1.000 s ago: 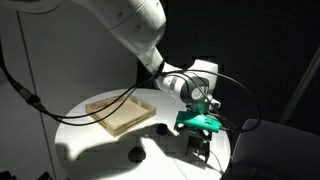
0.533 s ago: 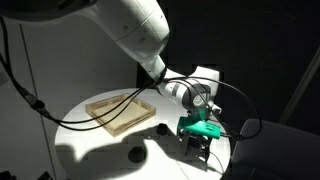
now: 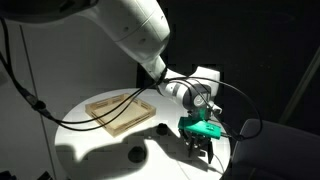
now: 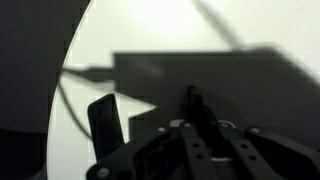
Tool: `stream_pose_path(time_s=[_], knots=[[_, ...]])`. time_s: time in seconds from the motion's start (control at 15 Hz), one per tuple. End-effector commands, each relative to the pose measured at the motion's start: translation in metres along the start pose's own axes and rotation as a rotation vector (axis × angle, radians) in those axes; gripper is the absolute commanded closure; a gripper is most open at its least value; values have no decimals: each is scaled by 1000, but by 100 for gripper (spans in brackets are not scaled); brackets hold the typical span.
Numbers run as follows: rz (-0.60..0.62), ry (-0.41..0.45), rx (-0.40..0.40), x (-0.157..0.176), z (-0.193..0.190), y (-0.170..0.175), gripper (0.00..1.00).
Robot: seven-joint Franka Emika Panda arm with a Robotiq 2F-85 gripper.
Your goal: Put the large black thing onto the tray
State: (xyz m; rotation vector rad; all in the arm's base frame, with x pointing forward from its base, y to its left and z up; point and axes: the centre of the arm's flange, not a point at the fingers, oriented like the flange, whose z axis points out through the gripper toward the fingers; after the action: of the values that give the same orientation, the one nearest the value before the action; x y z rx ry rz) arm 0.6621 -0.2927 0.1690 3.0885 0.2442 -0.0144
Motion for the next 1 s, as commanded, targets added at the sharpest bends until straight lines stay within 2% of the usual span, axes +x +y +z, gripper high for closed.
stream_pose_path(time_s=[0.0, 0.47, 0.93], knots=[[-3, 2, -5, 5, -8, 8, 100], [0, 56, -36, -3, -42, -6, 98], [-11, 118, -47, -15, -109, -40, 98]])
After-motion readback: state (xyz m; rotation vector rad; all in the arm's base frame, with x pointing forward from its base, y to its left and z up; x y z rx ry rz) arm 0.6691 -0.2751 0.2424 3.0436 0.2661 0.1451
